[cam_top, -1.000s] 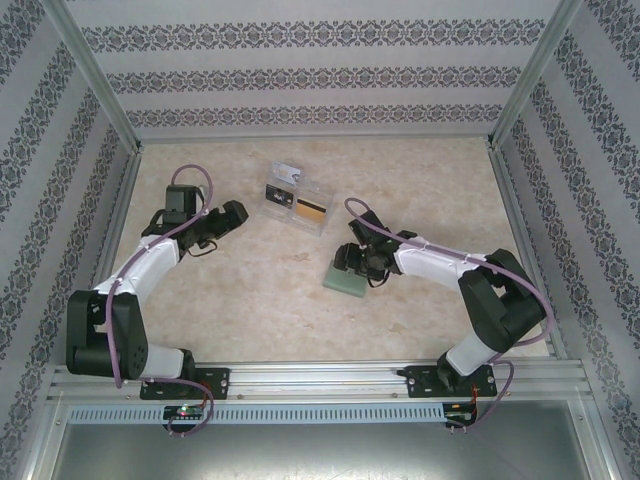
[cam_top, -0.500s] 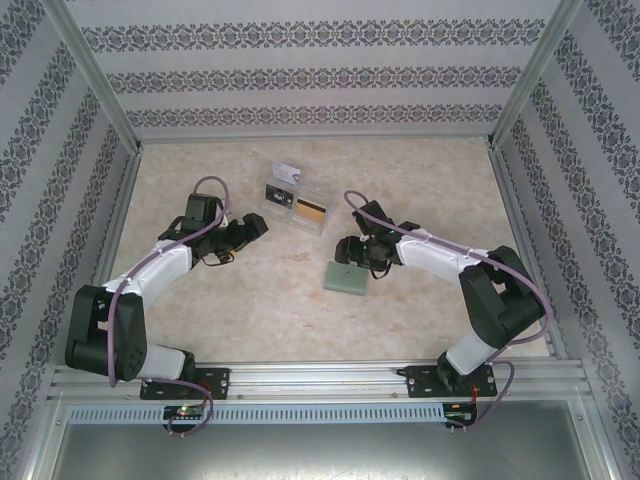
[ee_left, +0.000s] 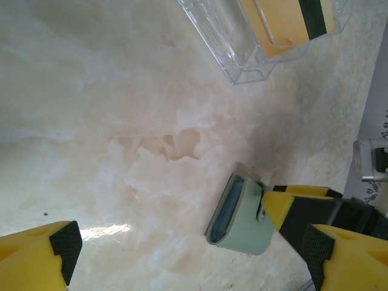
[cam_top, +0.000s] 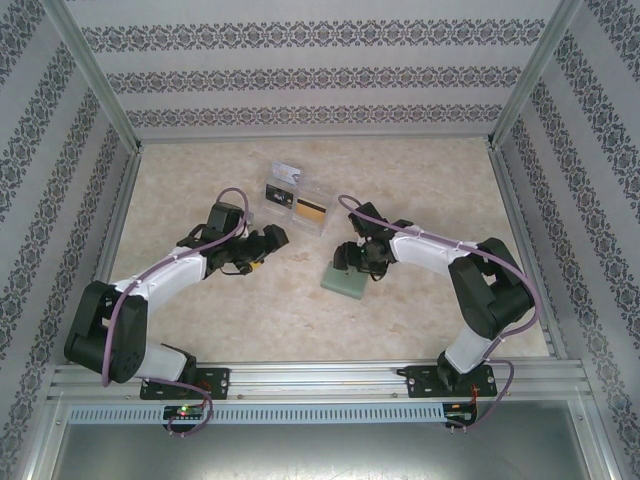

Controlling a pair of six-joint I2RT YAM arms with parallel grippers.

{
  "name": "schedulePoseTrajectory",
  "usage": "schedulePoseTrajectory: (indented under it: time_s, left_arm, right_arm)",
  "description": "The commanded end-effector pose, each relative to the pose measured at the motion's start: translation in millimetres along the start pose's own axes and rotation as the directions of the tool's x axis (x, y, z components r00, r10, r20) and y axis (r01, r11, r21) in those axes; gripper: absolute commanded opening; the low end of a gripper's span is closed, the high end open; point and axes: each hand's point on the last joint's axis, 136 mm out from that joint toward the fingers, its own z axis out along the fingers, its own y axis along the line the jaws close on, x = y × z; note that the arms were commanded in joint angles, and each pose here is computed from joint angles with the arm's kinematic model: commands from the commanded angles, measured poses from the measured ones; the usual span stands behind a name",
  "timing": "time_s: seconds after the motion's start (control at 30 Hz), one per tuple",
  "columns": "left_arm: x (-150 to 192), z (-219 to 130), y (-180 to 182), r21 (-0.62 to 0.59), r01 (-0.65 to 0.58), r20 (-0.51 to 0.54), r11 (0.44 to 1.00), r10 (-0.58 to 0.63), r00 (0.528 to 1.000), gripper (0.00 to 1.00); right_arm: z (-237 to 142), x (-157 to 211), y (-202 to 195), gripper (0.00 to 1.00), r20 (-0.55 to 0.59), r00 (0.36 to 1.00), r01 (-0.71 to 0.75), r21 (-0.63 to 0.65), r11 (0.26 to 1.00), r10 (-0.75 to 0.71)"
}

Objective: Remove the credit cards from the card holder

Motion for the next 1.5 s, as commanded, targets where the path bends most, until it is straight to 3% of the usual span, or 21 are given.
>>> schedulePoseTrajectory:
  time_s: [0.0, 0.27, 0.67, 0.93, 1.1, 1.47]
  left_arm:
    - [10, 9, -3, 0.02, 0.022, -0.036, 1.0, -0.022, 0.999, 0.96]
    - [39, 24, 2, 0.05, 0.083, -0.104, 0.995, -0.077, 0.992, 0.9]
    - [84, 36, 3, 0.06, 0.111, -0.203, 0.992, -0.097, 0.974, 0.68]
    - [100, 53, -2, 0.069, 0.114, -0.252, 0.991, -0.094, 0.963, 0.5]
    - [100, 59, -5, 0.076, 0.111, -0.26, 0.991, -0.088, 0.962, 0.48]
    - [96, 72, -25, 0.176, 0.084, -0.289, 0.981, -0.03, 0.957, 0.54]
  right_arm:
    - [-5, 24, 16, 0.72, -0.069, 0.997, -0.022, -0.057, 0.998, 0.019]
    - [-4, 50, 63, 0.69, -0.133, 0.989, -0.093, -0.227, 0.969, 0.064]
    - [2, 56, 46, 0.52, -0.105, 0.992, -0.092, -0.16, 0.983, 0.076]
    - [6, 66, 41, 0.34, -0.126, 0.99, -0.087, -0.143, 0.986, 0.069]
    - [14, 67, 51, 0.29, -0.156, 0.984, -0.117, -0.196, 0.974, 0.087]
    - [23, 65, 48, 0.31, -0.151, 0.982, -0.146, -0.198, 0.969, 0.117]
